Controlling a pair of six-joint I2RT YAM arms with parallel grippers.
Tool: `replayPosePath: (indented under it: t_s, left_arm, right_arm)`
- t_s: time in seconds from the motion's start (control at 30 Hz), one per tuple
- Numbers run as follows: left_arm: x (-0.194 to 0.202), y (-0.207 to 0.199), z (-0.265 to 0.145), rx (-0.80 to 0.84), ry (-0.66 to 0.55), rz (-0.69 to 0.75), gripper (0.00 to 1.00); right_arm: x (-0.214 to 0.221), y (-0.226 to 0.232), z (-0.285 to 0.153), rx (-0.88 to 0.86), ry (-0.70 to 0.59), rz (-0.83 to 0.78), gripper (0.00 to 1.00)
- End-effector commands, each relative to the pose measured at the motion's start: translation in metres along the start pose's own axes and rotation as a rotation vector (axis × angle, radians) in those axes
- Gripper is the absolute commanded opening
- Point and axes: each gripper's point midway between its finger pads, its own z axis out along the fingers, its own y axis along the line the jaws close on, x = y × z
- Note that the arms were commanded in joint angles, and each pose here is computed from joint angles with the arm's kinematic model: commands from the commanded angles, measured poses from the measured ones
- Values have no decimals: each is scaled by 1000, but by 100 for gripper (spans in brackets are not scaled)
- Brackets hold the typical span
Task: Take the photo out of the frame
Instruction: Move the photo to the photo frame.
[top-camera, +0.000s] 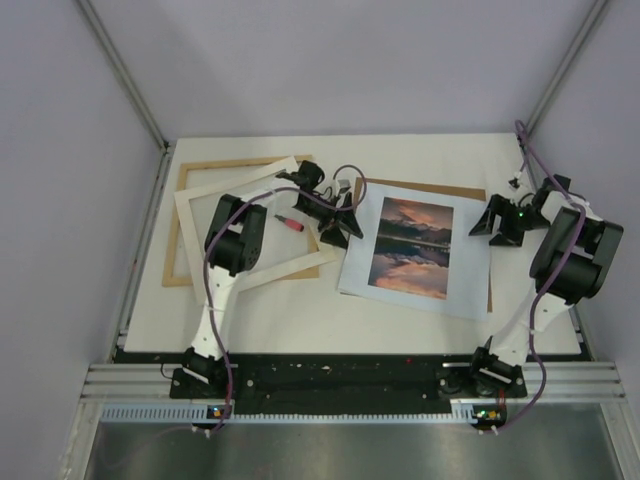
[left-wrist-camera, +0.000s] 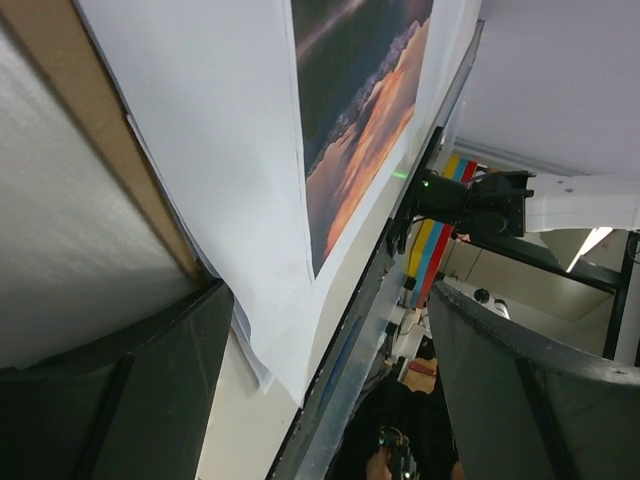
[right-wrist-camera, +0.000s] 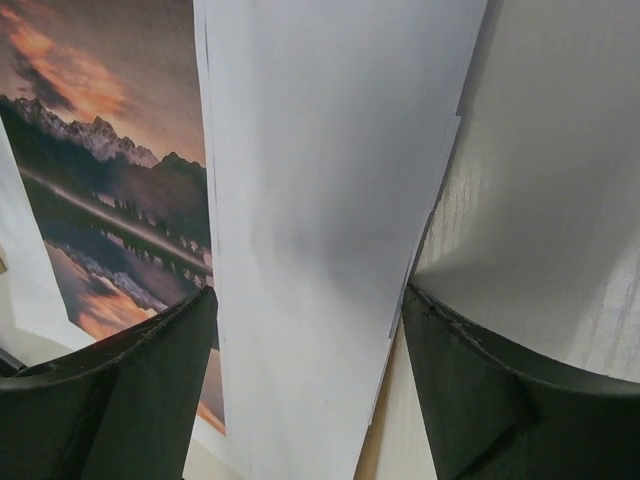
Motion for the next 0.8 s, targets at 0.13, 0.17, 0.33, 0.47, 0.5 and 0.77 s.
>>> replayPosePath:
  t_s: [0.13,0.17,0.33,0.47,0.5,0.77]
  left_arm:
    - [-19,-55,-9,178,-100,171,81]
    - [-20,-55,-10,180,-104,171,81]
    - [-21,-51,-8,183,-110,161,79]
    - [-21,-41,-4,162,-114,149,77]
    - [-19,-38,-4,155,-110,144,77]
    - [-16,-22,-8,111,-123,125,76]
  right_arm:
    - [53,4,14,-60,167,115,75]
    - [53,4,14,-61,166,117,74]
    - [53,4,14,-71,164,126,74]
    - [51,-1,11,-40,156,122,72]
    - [49,-5,9,-21,153,117,71]
    - [31,-34,-14,99,85,105,63]
